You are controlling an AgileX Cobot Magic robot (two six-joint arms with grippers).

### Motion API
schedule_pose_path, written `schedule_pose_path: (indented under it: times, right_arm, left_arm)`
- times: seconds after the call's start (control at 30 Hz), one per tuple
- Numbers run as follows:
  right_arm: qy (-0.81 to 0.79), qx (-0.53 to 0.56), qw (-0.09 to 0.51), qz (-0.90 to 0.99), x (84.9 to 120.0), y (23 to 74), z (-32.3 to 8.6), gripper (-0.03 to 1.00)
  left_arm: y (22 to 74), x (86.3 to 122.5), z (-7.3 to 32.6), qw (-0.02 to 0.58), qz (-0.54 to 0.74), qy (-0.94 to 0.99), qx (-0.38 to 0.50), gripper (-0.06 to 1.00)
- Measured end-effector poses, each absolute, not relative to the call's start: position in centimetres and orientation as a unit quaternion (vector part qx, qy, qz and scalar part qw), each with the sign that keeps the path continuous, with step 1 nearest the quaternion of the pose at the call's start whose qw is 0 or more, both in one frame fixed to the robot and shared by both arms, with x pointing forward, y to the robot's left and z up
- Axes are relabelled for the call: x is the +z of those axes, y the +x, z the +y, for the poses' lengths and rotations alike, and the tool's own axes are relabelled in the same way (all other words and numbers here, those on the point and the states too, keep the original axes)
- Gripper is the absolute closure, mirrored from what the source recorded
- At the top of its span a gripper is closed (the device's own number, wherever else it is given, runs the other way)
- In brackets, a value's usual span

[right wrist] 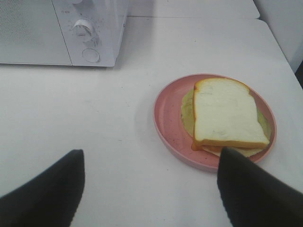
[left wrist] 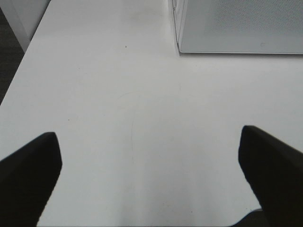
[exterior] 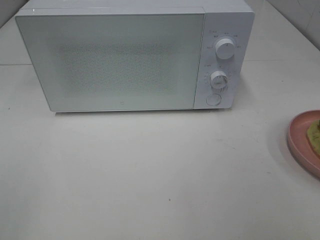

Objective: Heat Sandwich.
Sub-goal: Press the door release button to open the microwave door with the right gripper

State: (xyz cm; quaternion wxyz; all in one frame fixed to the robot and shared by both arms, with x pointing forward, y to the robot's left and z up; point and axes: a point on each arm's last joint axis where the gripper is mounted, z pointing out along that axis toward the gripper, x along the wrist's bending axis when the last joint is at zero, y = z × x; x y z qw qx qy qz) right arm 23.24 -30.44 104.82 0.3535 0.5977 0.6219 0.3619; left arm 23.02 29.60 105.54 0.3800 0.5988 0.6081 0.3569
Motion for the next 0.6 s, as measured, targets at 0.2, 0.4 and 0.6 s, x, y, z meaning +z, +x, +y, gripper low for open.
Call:
schedule_pose_path:
  times: [0.2,0.4,0.6]
  right_arm:
    - [0.598,0.362,0.353,0.622,104.82,23.24,-30.44,0.22]
    - [0.598,0.362,0.353,0.622,104.82,23.24,-30.44,0.22]
    - [0.596,0.365,0.356,0.620,105.13,23.15,-30.45,0.22]
  left_arm:
    - [23.02,105.54,29.60,0.380,0.608,0.599,0.357,-0.02]
    - [23.02,105.54,29.60,0.380,0.608,0.599,0.357,-0.02]
    - [23.02,105.54,29.60,0.380,0.608,0.599,0.357,-0.02]
